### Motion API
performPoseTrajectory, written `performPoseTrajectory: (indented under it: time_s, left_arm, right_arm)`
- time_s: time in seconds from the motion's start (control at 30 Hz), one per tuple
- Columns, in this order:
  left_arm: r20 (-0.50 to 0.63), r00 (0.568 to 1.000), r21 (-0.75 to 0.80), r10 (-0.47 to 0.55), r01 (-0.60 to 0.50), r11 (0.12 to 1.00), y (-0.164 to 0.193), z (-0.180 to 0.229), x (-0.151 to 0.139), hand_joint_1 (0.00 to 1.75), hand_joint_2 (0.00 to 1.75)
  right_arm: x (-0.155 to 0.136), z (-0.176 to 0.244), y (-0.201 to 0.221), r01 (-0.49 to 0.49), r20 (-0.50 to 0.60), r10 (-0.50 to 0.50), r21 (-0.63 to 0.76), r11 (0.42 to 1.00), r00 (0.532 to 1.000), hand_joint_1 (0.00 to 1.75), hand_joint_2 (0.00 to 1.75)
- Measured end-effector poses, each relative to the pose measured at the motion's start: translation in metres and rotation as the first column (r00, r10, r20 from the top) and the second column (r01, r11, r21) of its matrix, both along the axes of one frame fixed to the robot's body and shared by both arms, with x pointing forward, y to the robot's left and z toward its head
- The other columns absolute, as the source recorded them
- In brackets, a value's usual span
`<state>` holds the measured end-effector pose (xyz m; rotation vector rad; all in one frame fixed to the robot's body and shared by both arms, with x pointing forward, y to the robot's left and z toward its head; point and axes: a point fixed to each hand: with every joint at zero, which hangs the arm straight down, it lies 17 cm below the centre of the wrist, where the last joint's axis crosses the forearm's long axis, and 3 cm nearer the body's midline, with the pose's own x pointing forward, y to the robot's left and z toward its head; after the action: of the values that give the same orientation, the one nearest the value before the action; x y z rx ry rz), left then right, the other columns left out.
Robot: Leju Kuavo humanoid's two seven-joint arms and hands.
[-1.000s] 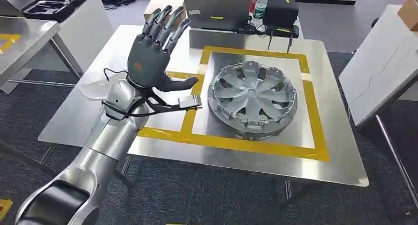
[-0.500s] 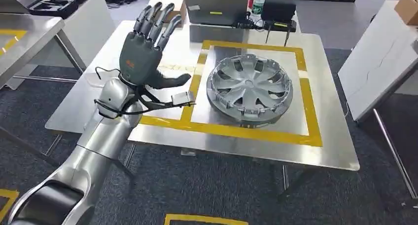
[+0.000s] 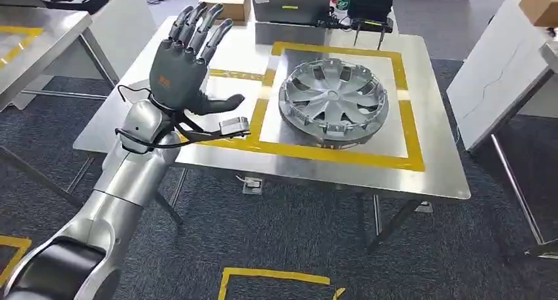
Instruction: Take the parts from the cabinet and place them on the table.
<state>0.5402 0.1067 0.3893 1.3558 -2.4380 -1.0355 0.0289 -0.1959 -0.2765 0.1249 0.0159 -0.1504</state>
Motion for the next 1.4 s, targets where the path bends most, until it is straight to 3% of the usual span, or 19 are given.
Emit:
performPoseTrajectory:
  time_s: [1.4]
  left_arm:
    - [-0.029, 1.000, 0.001, -0.006, 0.006, 1.000, 0.008, -0.016, 0.002, 0.00, 0.00]
  right_arm:
    - [-0.012, -0.002, -0.013, 0.003, -0.012, -0.003, -0.017, 1.000, 1.000, 0.00, 0.00]
